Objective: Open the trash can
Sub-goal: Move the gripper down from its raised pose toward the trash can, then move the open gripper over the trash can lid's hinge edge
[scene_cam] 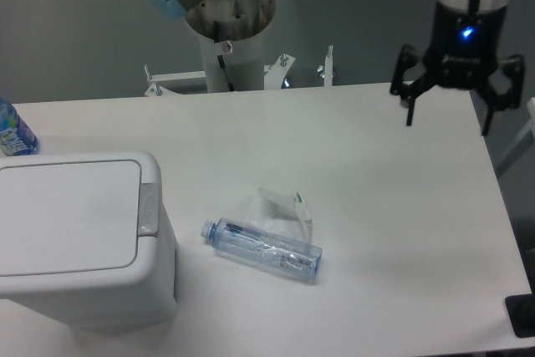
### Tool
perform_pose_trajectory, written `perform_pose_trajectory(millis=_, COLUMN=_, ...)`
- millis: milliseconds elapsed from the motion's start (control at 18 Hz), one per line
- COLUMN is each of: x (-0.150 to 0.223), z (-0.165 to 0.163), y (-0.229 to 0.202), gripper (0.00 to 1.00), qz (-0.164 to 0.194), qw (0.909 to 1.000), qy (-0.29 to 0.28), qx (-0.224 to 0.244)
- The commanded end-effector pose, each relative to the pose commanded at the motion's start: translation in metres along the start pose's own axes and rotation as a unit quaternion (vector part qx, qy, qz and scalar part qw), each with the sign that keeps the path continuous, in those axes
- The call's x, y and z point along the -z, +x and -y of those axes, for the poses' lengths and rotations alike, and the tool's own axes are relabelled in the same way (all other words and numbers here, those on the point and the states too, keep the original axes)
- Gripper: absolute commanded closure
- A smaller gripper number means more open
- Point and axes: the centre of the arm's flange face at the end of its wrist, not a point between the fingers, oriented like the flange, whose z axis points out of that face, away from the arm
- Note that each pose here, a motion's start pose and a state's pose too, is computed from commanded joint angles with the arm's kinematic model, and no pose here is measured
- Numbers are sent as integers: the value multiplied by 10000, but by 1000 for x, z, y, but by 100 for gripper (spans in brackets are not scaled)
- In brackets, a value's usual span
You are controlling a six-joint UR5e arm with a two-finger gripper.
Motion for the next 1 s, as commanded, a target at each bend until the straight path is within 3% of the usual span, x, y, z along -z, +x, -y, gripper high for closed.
perform_pose_trajectory(millis=444, x=-20, z=48, y=71, gripper=0, qz=-259, qw=9951, qy=309, qx=904)
perform_pose_trajectory(millis=556, x=-23, z=56, y=84, gripper=0, qz=-584, qw=9893, qy=445, qx=1259)
perform_pose_trajectory(millis=778, x=-34, z=57, y=103, gripper=0, qz=-1271, qw=9796, qy=613, qx=1433)
perform_pose_trajectory(millis=1000, x=-45, z=60, y=125, gripper=0, qz=-1563, qw=9755, qy=567, qx=1438)
